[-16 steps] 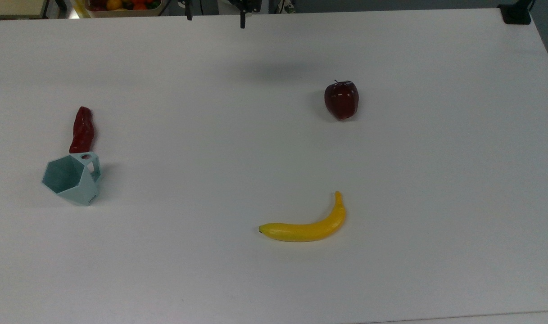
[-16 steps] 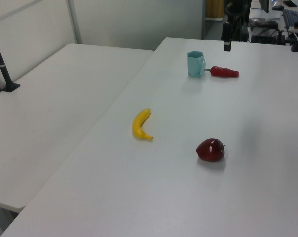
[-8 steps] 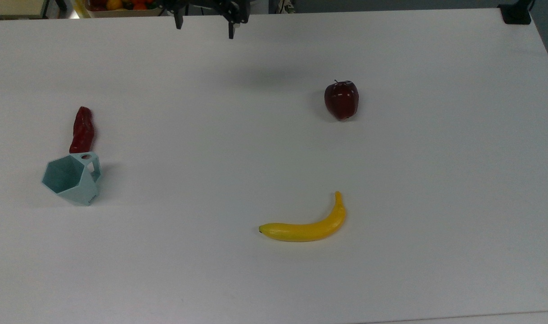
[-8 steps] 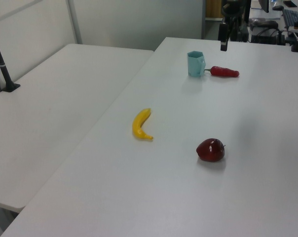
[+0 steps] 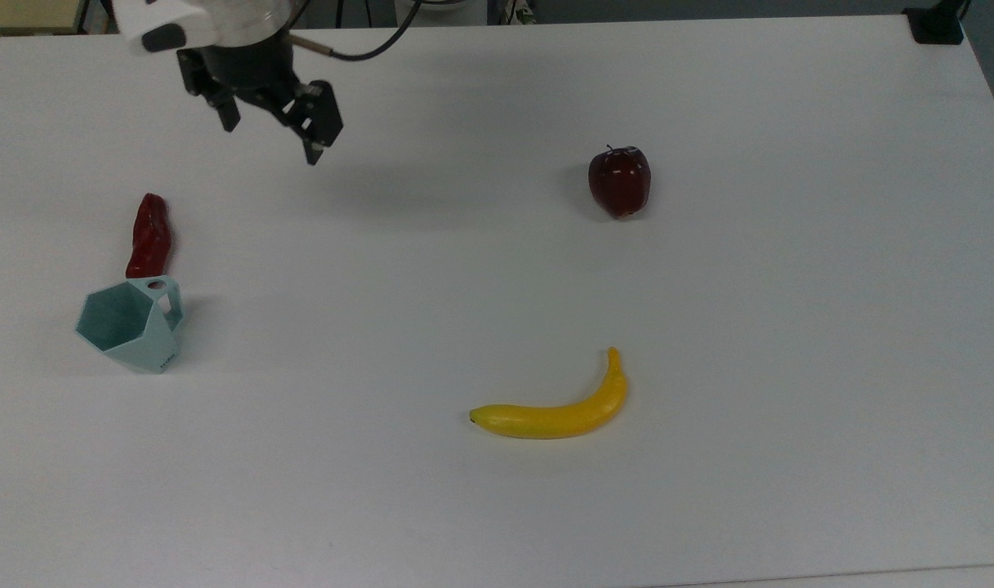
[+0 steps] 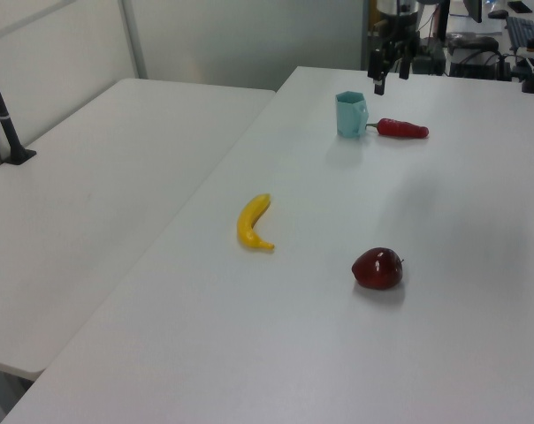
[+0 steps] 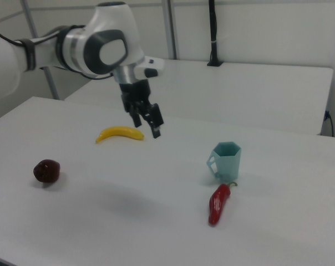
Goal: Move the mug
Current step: 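Move the gripper down to the teal hexagonal mug's rim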
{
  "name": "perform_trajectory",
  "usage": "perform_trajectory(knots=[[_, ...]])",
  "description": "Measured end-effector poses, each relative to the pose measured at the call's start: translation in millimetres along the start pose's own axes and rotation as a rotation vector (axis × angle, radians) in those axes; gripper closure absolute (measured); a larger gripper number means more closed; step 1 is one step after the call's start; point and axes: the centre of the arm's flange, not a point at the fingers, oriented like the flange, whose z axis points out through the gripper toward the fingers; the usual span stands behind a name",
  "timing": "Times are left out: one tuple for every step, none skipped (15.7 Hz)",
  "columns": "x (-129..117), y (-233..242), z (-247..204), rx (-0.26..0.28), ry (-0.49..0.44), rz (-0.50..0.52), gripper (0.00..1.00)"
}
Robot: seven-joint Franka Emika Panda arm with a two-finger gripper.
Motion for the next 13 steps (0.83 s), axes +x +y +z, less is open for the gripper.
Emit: perform_trajectory(knots=[[10.0, 10.4, 8.9, 0.001, 0.016, 0.02, 0.0], [18.3, 20.4, 18.6, 0.002, 0.029, 0.038, 0.0], [25.1, 29.4, 29.1, 0.001, 0.037, 0.055, 0.0], [31.2, 37.0, 40.5, 0.001, 0.044, 0.073, 0.0], [37.3, 43.1, 52.0, 0.001, 0.054, 0.099, 0.0], [43.6, 49.2, 63.3, 0.003, 0.069, 0.131, 0.0], [49.4, 55.2, 73.7, 0.006, 0.085, 0.164, 0.0], [54.8, 61.3, 83.7, 0.008, 0.102, 0.189, 0.0], [59.4, 67.1, 93.0, 0.01, 0.116, 0.207, 0.02], [63.0, 71.6, 100.8, 0.011, 0.128, 0.218, 0.02], [66.6, 75.7, 108.7, 0.013, 0.141, 0.227, 0.03], [70.1, 79.7, 115.2, 0.015, 0.157, 0.235, 0.04], [73.7, 84.3, 121.5, 0.018, 0.177, 0.243, 0.07]])
